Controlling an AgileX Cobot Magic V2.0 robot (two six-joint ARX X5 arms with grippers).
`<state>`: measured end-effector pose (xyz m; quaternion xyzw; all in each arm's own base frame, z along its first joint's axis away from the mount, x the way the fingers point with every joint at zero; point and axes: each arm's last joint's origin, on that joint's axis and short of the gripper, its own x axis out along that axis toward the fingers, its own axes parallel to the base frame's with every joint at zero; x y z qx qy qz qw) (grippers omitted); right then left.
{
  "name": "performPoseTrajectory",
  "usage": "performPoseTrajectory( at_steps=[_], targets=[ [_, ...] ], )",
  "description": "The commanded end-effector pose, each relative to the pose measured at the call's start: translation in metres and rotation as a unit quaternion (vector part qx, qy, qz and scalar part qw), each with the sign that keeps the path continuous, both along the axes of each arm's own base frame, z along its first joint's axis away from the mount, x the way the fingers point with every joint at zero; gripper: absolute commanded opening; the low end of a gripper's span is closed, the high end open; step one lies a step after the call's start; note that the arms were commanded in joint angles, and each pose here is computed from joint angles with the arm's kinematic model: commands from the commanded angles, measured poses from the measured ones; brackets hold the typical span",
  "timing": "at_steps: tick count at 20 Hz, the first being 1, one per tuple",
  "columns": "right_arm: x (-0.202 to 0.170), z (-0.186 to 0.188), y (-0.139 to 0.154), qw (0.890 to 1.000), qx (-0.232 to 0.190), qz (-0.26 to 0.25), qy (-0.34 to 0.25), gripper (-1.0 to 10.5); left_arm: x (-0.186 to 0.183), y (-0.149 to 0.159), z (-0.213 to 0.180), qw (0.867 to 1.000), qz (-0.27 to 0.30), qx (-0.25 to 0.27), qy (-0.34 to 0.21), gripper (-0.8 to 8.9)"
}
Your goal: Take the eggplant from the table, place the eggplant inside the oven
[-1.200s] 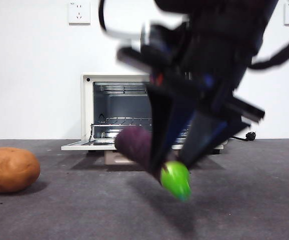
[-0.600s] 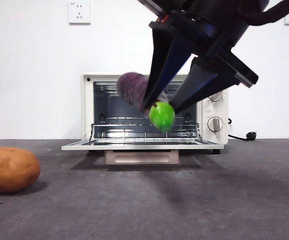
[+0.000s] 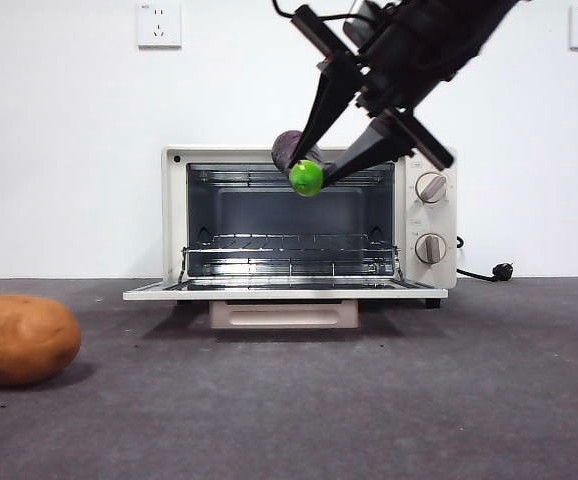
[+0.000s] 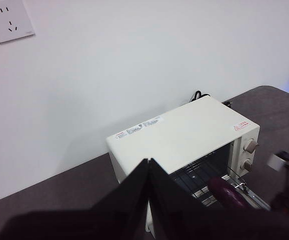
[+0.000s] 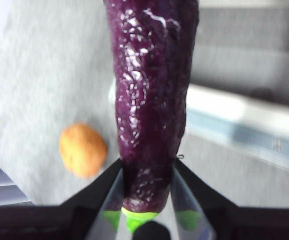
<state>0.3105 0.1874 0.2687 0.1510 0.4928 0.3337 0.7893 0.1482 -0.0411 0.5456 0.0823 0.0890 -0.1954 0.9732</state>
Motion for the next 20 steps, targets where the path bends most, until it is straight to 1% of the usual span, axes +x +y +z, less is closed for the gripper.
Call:
performPoseTrajectory(
  at_steps=[1,6,8,11,16,17,20],
  targets=[
    [0.022,-0.002,0.006,1.000,0.003,0.002,0.013,-0.1,-0.006,0.001,0.002,1.000,-0.004,0.003,-0.009,-0.06],
    [0.064,-0.009,0.013,0.998,0.031,-0.018,0.051,-0.1,-0.014,0.003,0.004,1.000,-0.004,0.001,-0.017,-0.06],
    [0.077,-0.014,0.013,0.996,0.041,-0.033,0.066,-0.1,-0.018,0.004,0.004,1.000,-0.004,0.001,-0.018,-0.06],
    [0.091,-0.023,0.013,0.994,0.045,-0.051,0.081,-0.1,-0.023,0.005,0.005,1.000,-0.004,0.000,-0.023,-0.06],
    [0.109,-0.030,0.013,0.985,0.084,-0.129,0.081,-0.1,-0.029,0.007,0.006,1.000,-0.004,-0.001,-0.026,-0.06],
    [0.111,-0.030,0.013,0.982,0.082,-0.149,0.076,-0.1,-0.030,0.007,0.006,1.000,-0.004,-0.001,-0.026,-0.06],
    [0.113,-0.031,0.010,0.975,0.055,-0.209,0.056,-0.1,-0.030,0.007,0.007,1.000,-0.004,-0.001,-0.027,-0.06]
  ],
)
